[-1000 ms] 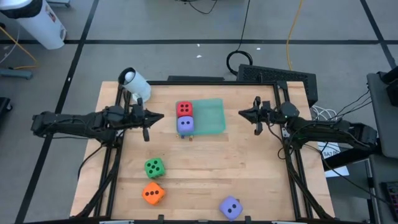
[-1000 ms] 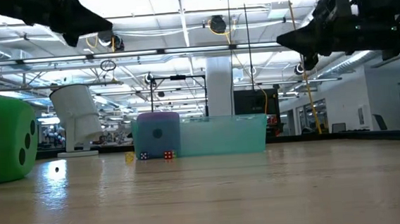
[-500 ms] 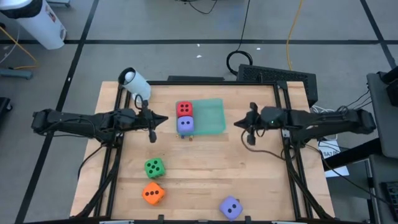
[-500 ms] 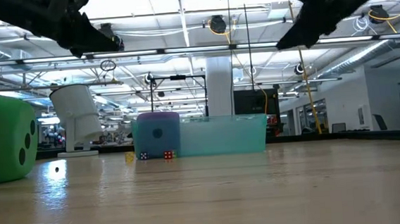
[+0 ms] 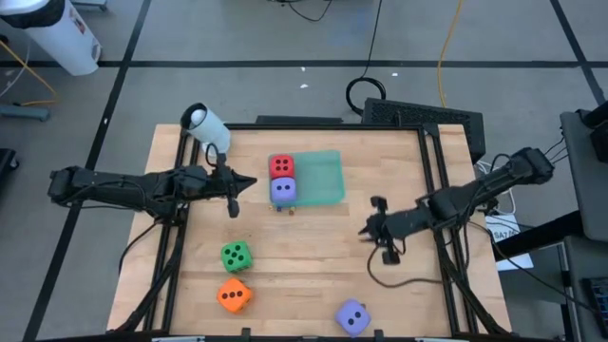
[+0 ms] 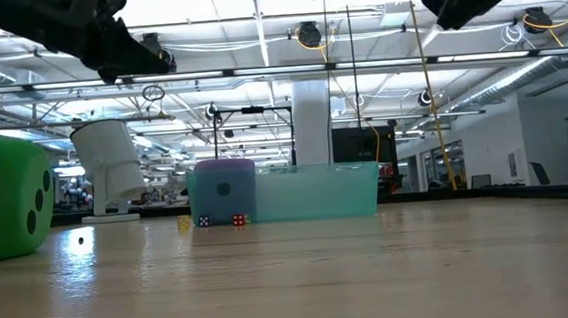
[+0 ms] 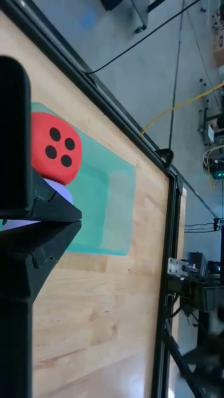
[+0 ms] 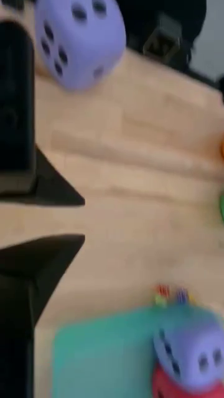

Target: Pick & Place Dice

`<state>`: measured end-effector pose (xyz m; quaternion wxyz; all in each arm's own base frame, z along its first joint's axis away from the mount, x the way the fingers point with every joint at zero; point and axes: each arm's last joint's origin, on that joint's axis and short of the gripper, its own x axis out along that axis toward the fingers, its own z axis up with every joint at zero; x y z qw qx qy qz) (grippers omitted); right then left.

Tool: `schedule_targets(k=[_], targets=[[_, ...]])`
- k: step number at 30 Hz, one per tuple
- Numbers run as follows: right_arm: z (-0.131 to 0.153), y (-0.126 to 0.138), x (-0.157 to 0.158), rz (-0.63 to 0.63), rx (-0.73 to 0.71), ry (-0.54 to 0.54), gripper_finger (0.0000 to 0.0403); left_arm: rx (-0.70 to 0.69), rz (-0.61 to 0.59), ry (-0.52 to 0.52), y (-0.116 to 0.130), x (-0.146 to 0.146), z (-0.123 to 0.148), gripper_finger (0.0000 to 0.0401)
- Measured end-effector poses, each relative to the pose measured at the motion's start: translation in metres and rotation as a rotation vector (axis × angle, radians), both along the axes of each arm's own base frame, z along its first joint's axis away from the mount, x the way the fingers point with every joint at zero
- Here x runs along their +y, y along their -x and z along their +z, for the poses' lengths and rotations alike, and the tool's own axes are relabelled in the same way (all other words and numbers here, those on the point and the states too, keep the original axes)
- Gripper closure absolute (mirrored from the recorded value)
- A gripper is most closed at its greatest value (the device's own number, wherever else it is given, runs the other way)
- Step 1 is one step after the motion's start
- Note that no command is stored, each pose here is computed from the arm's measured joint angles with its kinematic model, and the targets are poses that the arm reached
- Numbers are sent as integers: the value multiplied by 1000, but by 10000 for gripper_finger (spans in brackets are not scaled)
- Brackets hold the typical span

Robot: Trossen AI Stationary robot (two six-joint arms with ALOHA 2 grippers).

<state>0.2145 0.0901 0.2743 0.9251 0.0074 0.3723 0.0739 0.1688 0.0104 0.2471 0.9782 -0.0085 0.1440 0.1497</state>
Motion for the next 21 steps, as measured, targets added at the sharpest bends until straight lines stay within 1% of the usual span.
schedule_targets(k=[3,7,10,13,15,17,19,21], targets=[[-7,-3,18,61,34,-66,246,-1,9,30,-1,0,-1,377],[-17,-9,43,86,41,-127,148,-12,20,67,-1,0,-2,376],[-21,-13,62,128,16,-203,76,4,30,116,-5,-1,-6,376],[-21,-11,79,167,-22,-255,20,24,-10,176,-10,-5,-14,375],[-19,-8,90,208,-54,-279,9,48,-35,198,-14,-10,-23,375],[-18,-3,101,255,-84,-275,15,38,-51,216,-19,-15,-28,375],[-19,1,111,276,-129,-247,18,12,-67,238,-25,-19,-30,375],[-22,6,119,282,-145,-197,17,-17,-95,265,-30,-25,-31,375]])
